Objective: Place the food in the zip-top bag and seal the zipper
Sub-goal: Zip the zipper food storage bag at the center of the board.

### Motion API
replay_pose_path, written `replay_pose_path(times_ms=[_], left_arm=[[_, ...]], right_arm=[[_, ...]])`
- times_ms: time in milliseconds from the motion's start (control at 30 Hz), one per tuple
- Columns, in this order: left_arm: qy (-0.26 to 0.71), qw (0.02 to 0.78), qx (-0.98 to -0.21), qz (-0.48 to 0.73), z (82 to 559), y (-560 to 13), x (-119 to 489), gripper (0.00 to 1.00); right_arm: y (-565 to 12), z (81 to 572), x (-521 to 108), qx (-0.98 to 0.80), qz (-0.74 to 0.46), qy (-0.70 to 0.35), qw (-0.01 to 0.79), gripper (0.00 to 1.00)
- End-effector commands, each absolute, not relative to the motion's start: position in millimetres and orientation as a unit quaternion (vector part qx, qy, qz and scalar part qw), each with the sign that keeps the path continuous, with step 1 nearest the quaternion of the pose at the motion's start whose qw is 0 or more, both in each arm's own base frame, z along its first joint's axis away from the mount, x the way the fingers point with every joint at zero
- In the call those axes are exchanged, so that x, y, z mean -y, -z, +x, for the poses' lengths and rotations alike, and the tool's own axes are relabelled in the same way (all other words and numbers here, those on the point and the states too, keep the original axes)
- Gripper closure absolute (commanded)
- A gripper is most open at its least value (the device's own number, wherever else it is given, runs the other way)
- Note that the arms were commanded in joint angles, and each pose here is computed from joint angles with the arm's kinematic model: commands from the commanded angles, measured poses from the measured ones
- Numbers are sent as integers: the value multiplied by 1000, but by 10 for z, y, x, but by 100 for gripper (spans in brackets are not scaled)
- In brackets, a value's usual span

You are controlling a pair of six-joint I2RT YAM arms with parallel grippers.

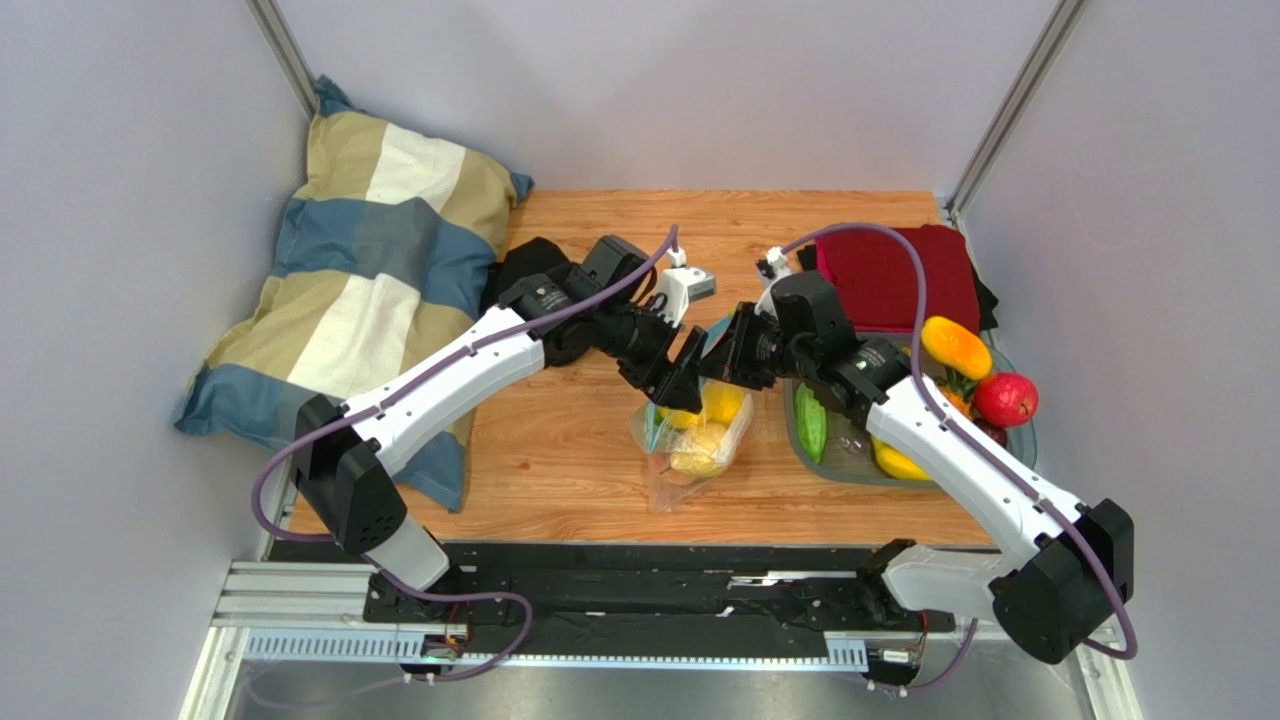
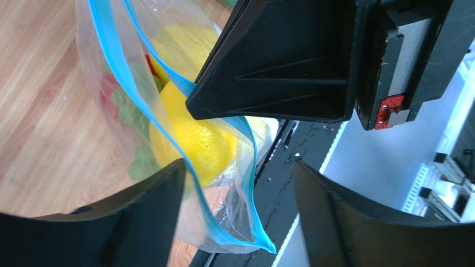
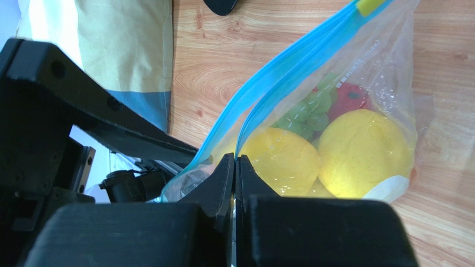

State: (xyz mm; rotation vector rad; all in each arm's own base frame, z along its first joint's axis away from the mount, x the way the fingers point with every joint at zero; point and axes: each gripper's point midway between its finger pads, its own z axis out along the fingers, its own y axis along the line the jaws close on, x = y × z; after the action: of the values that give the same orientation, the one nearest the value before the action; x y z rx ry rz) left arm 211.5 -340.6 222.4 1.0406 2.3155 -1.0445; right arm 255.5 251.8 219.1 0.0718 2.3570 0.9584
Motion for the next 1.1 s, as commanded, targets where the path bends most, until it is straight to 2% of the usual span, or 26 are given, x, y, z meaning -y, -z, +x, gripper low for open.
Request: replay_pose_path(times_ms=[0,33,67,200,233,300,333,400,433,533,567,600,700,867,1067], left_arm=[[351,237,-825,374,2252,-2305,3469,29],[346,238,-827,373,2275,-2285,3462,32],[342,239,-827,377,2288,-2269,3455,41],[335,242,-827,382,2314,-2245,3452,66],[334,241,-825,386,2309,-2241,3448,80],[333,238,-821,398,2304,-2226,3450,97],[326,234,-823,402,2294,-2205,3418,100],[322,232,-816,421,2281,-2216,3402,100],[315,229,-807,443,2258,-2202,3348,100],[340,230,-762,501,2094,-2380,3269,100],[343,233,-752,513,2072,-2412,3235,100],[348,237,-741,524,2052,-2462,3190,100],[372,237,-683,582,1853,-2588,3080,100],[368,239,-584,683,1577,-2604,2831,100],[343,266,-525,732,1515,-2482,2622,100]], right_arm=[[-2476,2652,-2611,-865,54,-392,310,100],[-2479,2643,-2613,-864,56,-394,308,100],[-2497,2634,-2614,-862,55,-398,309,100],[-2522,2589,-2610,-858,58,-411,303,100],[-2522,2578,-2612,-857,58,-414,301,100],[-2523,2553,-2612,-854,52,-422,301,100],[-2529,2567,-2588,-852,53,-423,304,93],[-2561,2554,-2560,-846,26,-430,314,72],[-2588,2598,-2486,-843,16,-427,328,57],[-2677,2579,-2335,-830,-53,-431,350,36],[-2715,2489,-2334,-816,-117,-440,357,32],[-2753,2462,-2250,-810,-134,-437,367,22],[-2777,2286,-2140,-779,-229,-436,387,7],[-2682,2014,-1993,-728,-343,-394,444,5],[-2551,1668,-1992,-611,-471,-379,512,7]])
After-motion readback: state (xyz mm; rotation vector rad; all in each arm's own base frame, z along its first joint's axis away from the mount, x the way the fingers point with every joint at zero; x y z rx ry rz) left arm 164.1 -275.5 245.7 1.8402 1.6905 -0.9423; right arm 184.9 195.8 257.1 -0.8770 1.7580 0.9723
